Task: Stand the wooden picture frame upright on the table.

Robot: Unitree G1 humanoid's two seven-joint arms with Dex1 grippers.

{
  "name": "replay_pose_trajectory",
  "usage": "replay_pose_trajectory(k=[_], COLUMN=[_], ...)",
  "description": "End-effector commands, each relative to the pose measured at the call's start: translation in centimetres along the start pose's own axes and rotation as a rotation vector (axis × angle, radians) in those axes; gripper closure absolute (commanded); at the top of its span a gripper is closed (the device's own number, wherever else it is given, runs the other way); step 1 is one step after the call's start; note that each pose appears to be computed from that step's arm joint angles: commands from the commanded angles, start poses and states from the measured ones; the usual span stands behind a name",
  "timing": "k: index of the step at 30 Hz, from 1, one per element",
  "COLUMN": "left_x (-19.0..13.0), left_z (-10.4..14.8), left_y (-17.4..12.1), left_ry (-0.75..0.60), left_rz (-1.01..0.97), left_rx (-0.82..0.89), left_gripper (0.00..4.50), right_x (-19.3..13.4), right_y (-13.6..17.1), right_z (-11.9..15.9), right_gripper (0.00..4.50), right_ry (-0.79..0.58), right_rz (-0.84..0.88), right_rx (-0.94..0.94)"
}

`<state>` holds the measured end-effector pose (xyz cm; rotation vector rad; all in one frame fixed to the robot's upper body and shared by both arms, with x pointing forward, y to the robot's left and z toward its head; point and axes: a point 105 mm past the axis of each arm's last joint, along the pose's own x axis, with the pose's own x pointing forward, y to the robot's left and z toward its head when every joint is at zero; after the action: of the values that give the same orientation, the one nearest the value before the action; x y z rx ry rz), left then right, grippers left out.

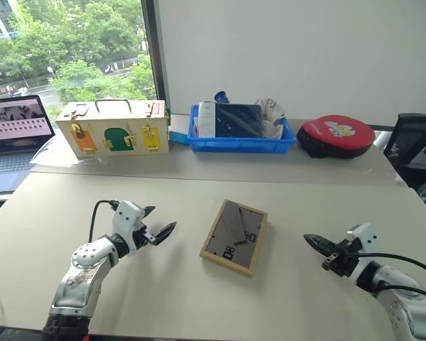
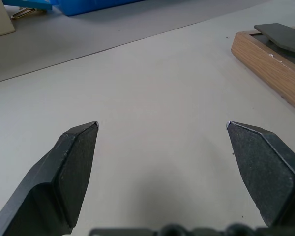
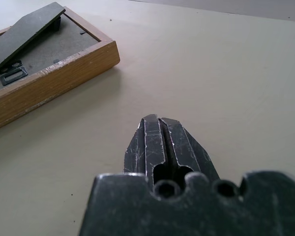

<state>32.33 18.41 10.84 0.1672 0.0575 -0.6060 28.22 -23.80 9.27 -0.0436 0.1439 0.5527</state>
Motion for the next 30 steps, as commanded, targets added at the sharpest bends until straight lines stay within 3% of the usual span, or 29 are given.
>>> replay_pose_trajectory(k=[1, 3, 5, 8, 12, 18, 22, 26, 30], left_x=[0.5, 1.6, 2.4, 4.0, 6.1, 8.3, 9.4, 10.2, 9.8], left_z=[2.7, 4.9, 5.3, 6.1, 6.2, 1.8, 0.7, 1.0, 1.3], left_y=[0.3, -0.3, -0.9, -1.4, -2.3, -5.2, -7.2, -8.2, -9.9], left_ry=[-0.081, -0.139, -0.121, -0.111, -0.063, 0.169, 0.204, 0.189, 0.180], left_rz=[-0.036, -0.124, -0.186, -0.243, -0.314, -0.466, -0.520, -0.544, -0.632], left_rx=[-0.026, -0.099, -0.090, -0.069, 0.015, 0.227, 0.217, 0.291, 0.250], left_gripper=[0.00, 0.00, 0.00, 0.68, 2.14, 4.47, 4.47, 4.47, 4.47], right_x=[-0.1, -0.4, -0.5, -0.5, -0.2, 0.5, 2.0, 3.8, 5.9], right_y=[-0.2, -0.3, -0.2, 0.0, 1.0, 1.5, 2.1, 2.0, 3.4], right_z=[2.2, 3.9, 4.5, 5.0, 4.5, 3.3, 2.6, 1.5, 1.5], right_gripper=[4.38, 4.38, 4.38, 4.50, 4.50, 4.50, 4.50, 4.50, 4.50], right_ry=[-0.037, -0.022, 0.033, 0.102, 0.212, 0.305, 0.297, 0.322, 0.278], right_rz=[0.024, 0.075, 0.118, 0.161, 0.211, 0.218, 0.230, 0.224, 0.280], right_rx=[-0.060, -0.118, -0.206, -0.301, -0.398, -0.408, -0.386, -0.422, -0.420])
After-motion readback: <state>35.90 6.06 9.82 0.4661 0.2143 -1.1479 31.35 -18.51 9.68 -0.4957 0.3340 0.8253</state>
